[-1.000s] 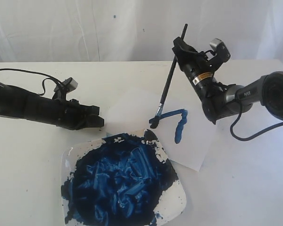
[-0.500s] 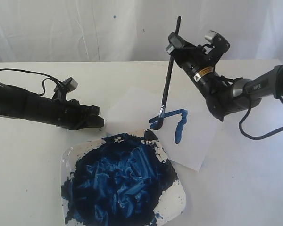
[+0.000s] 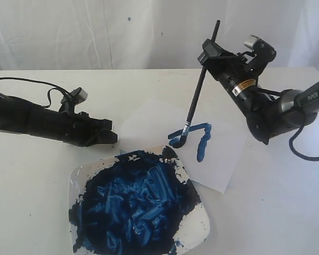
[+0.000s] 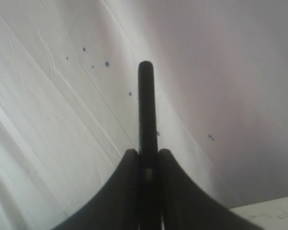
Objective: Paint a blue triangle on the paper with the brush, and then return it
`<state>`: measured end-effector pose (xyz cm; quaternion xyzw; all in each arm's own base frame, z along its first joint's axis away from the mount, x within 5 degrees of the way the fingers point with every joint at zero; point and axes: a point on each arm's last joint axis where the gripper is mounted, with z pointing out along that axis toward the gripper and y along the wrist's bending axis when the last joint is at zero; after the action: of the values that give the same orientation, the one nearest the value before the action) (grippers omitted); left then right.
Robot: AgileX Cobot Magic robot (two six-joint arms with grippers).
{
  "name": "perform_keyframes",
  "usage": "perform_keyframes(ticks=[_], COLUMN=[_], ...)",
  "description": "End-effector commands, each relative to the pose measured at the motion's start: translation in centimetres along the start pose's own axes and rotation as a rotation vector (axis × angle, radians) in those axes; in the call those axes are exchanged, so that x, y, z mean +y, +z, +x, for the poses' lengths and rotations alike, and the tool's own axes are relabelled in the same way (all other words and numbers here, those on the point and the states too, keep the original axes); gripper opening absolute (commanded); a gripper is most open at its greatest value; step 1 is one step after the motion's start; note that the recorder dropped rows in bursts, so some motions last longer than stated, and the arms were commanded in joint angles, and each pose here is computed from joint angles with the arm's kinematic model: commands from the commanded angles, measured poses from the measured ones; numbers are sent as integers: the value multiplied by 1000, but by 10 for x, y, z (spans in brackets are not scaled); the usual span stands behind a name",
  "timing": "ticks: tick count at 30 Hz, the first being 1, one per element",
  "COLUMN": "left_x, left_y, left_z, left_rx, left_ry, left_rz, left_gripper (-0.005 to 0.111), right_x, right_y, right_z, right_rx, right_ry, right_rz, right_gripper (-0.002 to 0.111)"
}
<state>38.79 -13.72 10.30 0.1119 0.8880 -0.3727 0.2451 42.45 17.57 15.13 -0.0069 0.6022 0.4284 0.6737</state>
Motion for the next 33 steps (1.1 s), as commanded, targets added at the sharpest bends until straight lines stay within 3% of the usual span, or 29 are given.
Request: perform_keyframes(ticks=[1, 33], left_x=[12, 12], left_y=[11, 11], left_z=[16, 16], left_rx=[52, 52], left_ry=[-44, -44], left_rz=[-40, -40], left_gripper=[0, 0], right_x=[0, 64], right_y=[-18, -127], right_z=[1, -43], right_rx=[66, 176], right_ry=[-73, -231], right_rz=[26, 71], right_gripper=[0, 0])
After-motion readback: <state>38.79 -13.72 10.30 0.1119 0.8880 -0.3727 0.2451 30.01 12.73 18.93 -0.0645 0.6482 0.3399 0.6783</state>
